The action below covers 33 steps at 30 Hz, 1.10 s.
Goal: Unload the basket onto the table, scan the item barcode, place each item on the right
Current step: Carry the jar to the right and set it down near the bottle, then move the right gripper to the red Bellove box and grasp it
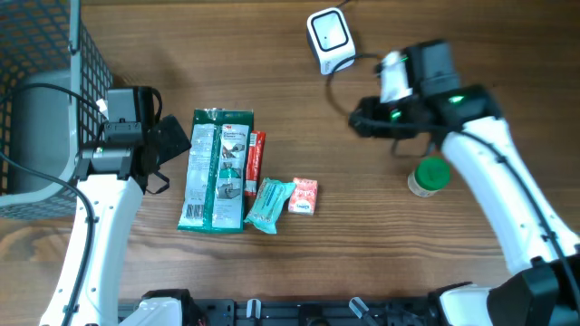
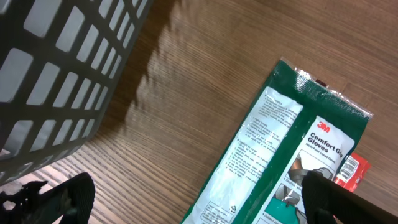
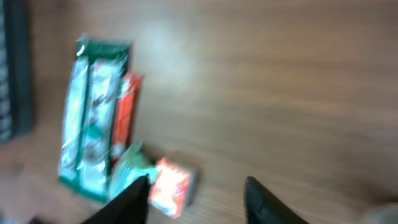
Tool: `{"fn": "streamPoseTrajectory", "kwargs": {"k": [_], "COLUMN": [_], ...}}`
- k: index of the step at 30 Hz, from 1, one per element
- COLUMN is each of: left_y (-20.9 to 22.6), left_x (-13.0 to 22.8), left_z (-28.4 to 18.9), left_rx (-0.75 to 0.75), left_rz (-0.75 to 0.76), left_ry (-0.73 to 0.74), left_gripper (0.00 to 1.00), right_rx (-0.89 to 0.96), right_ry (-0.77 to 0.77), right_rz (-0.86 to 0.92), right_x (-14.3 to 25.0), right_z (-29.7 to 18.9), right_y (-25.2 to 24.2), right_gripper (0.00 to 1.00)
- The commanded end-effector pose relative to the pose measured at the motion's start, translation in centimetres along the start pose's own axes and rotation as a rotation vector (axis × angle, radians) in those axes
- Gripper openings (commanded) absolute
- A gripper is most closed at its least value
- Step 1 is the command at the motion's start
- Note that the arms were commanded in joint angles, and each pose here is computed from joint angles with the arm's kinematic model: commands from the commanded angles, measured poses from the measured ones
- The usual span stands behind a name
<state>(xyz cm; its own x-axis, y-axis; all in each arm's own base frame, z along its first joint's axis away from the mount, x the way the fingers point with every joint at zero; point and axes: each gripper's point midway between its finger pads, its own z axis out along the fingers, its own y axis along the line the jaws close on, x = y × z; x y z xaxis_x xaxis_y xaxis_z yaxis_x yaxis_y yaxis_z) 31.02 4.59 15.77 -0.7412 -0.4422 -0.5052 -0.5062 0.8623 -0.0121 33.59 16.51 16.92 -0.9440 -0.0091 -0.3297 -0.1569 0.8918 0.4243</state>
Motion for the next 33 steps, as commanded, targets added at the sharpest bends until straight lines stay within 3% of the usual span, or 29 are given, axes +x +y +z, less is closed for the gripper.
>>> {"fn": "streamPoseTrajectory", "kwargs": {"k": [1, 10, 17, 33], "left_y": [0.2, 0.2, 0.2, 0.2], "left_x": [-0.5, -0.5, -0.5, -0.5], "left_z": [-0.1, -0.1, -0.1, -0.1], "left_rx": [-0.009, -0.009, -0.009, -0.009], "left_rz": [-0.019, -0.019, -0.019, -0.019], "left_ry": [-0.014, -0.014, -0.014, -0.014], "left_gripper": [1.00, 1.00, 1.00, 1.00], "right_rx": [-0.067, -0.029, -0.033, -0.030], "right_ry": [0.130, 0.193, 0.190, 0.147], "right_rz": [0.052, 0.157, 0.258, 0.233], "right_x": [4.5, 11.8, 14.0, 14.3], "right_z": [3.2, 10.0, 11.8, 12.8], "right_y": [2.7, 2.7, 1.8, 1.2], "right_gripper": [0.43, 0.24, 0.31, 0.40]}}
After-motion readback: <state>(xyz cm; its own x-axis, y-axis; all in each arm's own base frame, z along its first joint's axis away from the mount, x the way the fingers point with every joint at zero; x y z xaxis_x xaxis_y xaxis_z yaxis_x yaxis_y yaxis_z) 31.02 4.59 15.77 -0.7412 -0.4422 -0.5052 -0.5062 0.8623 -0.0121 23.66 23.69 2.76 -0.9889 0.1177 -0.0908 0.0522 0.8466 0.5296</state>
